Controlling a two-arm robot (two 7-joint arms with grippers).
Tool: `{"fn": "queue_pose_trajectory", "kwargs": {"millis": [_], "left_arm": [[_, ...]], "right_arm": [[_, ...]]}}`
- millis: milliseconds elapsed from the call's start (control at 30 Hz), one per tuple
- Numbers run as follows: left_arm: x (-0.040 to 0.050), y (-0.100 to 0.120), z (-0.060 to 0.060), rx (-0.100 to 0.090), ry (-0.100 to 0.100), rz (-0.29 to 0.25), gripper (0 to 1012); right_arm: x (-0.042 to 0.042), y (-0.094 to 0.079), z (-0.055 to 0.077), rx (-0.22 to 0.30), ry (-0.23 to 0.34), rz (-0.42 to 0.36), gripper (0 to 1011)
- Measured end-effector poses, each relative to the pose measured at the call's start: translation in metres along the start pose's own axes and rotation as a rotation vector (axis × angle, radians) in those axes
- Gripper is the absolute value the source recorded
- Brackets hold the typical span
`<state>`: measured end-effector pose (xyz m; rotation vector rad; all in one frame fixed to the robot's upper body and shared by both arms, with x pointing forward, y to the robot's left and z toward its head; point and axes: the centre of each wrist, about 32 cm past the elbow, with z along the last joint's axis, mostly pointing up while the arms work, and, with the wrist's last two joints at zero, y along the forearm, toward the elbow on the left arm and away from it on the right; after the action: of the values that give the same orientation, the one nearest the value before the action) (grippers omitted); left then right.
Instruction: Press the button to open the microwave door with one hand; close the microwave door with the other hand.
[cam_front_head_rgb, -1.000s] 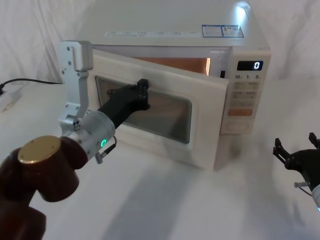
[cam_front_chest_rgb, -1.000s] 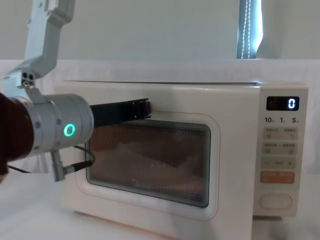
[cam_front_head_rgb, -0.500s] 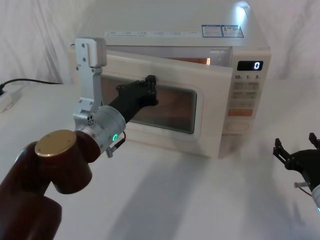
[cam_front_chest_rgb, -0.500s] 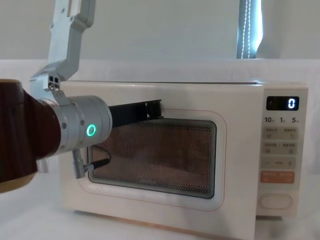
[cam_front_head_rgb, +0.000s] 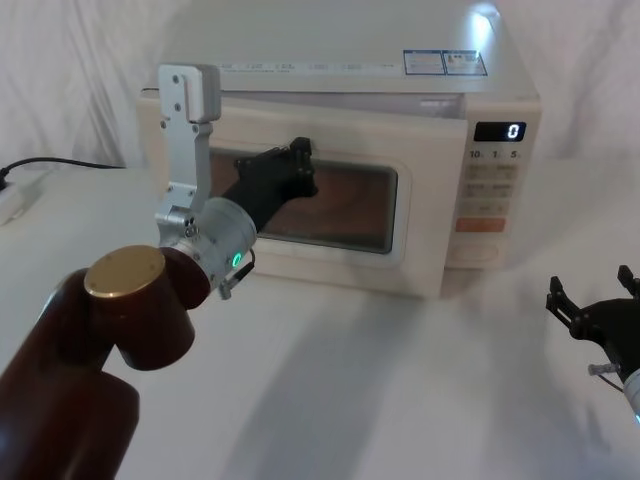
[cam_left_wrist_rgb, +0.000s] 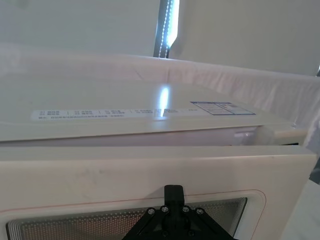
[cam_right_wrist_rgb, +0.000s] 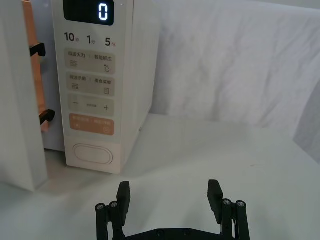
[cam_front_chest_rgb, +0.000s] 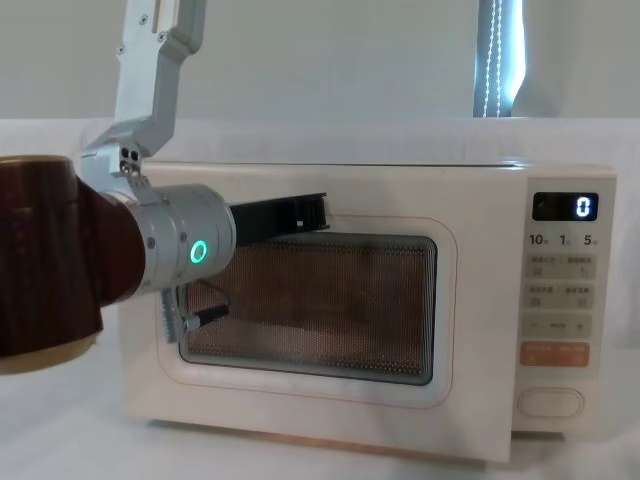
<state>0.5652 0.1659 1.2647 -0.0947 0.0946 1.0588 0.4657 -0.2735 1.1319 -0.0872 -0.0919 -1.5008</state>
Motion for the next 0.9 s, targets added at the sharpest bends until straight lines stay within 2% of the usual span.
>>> {"fn": "queue_pose_trajectory", "kwargs": {"millis": [333,567,900], "left_arm": [[0.0007,-0.007,0.001,-0.001,0.000,0.016,0],[0.0017,-0.011,0.000,-0.008,0.013,0.027,0],[0.0000,-0.019,-0.001,-0.017,0.021,0.036,0]], "right_arm": [[0.0000,0.000,0.000,0.000,0.000,0.000,1002],[0.0000,0.000,0.000,0.000,0.000,0.000,1002],[0.0000,0.000,0.000,0.000,0.000,0.000,1002]]}}
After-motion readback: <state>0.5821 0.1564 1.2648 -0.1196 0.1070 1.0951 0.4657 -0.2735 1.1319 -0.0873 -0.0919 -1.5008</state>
